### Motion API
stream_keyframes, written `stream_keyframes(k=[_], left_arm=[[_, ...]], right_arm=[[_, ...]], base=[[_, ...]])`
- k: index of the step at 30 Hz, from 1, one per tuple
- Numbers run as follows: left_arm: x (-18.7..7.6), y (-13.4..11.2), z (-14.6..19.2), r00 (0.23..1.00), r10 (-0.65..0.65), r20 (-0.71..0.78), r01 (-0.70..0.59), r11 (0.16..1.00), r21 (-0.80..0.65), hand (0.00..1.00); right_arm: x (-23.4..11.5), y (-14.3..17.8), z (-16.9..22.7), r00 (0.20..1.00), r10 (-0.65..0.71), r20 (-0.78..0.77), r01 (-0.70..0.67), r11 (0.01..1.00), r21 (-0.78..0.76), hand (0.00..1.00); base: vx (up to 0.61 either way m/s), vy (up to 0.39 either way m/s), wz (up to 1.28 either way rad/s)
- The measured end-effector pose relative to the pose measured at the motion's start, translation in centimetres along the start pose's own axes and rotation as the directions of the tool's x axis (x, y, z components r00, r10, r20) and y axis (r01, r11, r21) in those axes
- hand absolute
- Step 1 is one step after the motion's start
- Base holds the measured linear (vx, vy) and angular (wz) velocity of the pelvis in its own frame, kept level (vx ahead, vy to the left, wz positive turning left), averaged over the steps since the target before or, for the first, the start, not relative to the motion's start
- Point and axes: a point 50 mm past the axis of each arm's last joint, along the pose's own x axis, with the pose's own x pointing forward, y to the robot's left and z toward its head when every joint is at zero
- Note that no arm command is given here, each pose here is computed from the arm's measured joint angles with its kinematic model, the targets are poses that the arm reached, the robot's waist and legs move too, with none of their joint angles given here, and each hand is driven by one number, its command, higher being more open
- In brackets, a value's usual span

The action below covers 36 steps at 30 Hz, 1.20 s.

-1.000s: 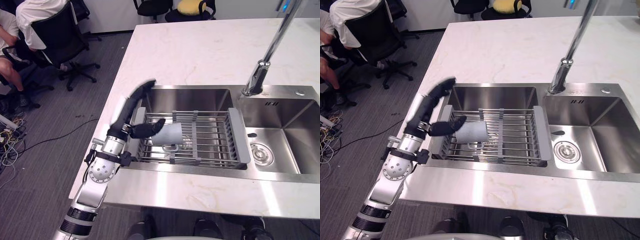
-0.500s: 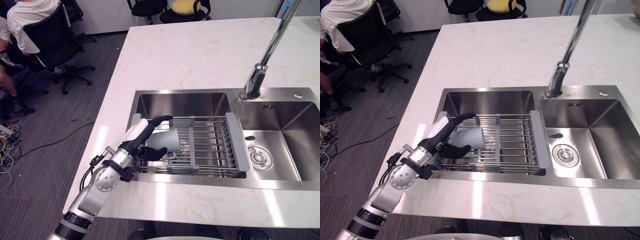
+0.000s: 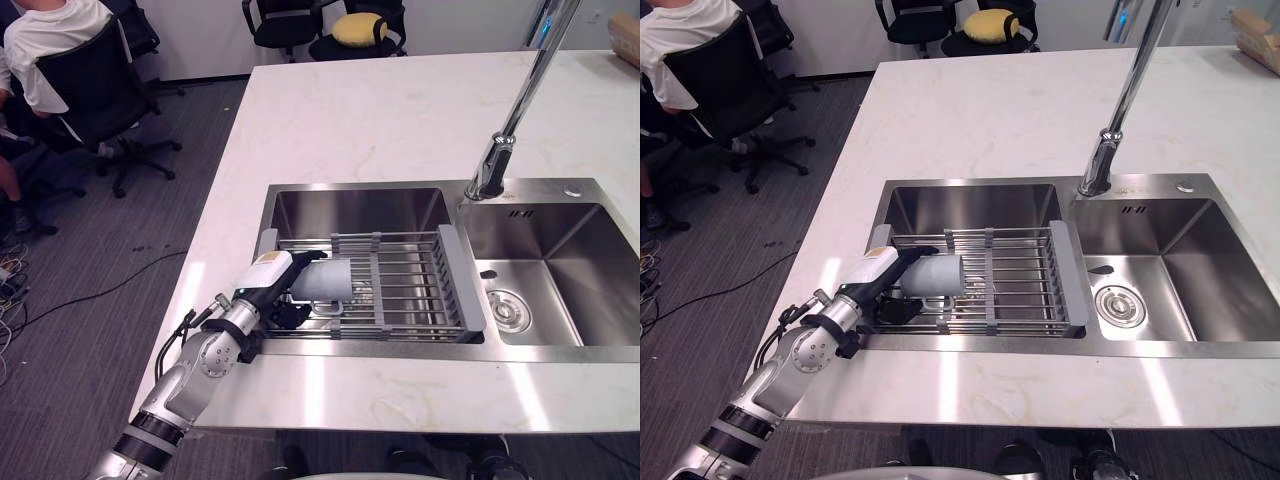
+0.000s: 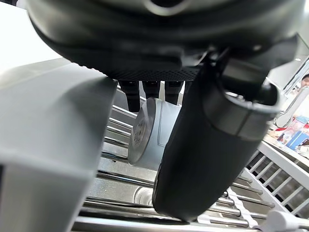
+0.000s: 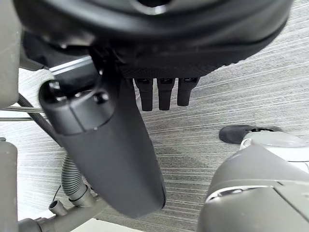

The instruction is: Walk over to the sink, pick up the cup, carry it to the dishwasher, place the cup inside the dishwasher, then close the dishwasher door

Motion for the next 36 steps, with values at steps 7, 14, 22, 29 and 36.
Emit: stream_keyframes(k=[7, 14, 22, 29, 36], left_arm=[[0.8, 1.3, -0.3, 1.0, 0.019, -0.008, -0.019, 0.999, 0.036, 0.3], [0.9, 1.8, -0.2, 0.999, 0.039, -0.001, -0.039, 0.999, -0.028, 0.3], [-0.1, 0.4, 2.0, 0.973, 0.233, -0.003, -0.195, 0.81, -0.553, 0.3], [-1.9, -0.7, 2.9, 0.94, 0.327, -0.097, -0.259, 0.5, -0.826, 0.3], [-2.6, 0.4, 4.9, 0.892, 0.44, -0.103, -0.249, 0.288, -0.925, 0.3]], right_arm=[[0.0, 0.4, 0.0, 1.0, 0.014, -0.002, -0.014, 1.0, -0.011, 0.9], [0.1, 0.6, 0.5, 1.0, 0.015, 0.02, -0.015, 1.0, -0.008, 0.9], [0.1, 0.7, 0.5, 1.0, 0.009, 0.02, -0.009, 1.0, 0.003, 0.9], [-0.1, 0.6, -0.1, 1.0, -0.012, 0.003, 0.012, 1.0, 0.013, 0.9], [-0.4, 1.0, -1.2, 0.999, -0.037, -0.029, 0.04, 0.995, 0.091, 0.9]], base=[[0.02, 0.002, -0.03], [0.04, -0.004, -0.04], [-0.05, 0.016, -0.07], [-0.03, 0.026, -0.26], [0.04, 0.025, -0.25]])
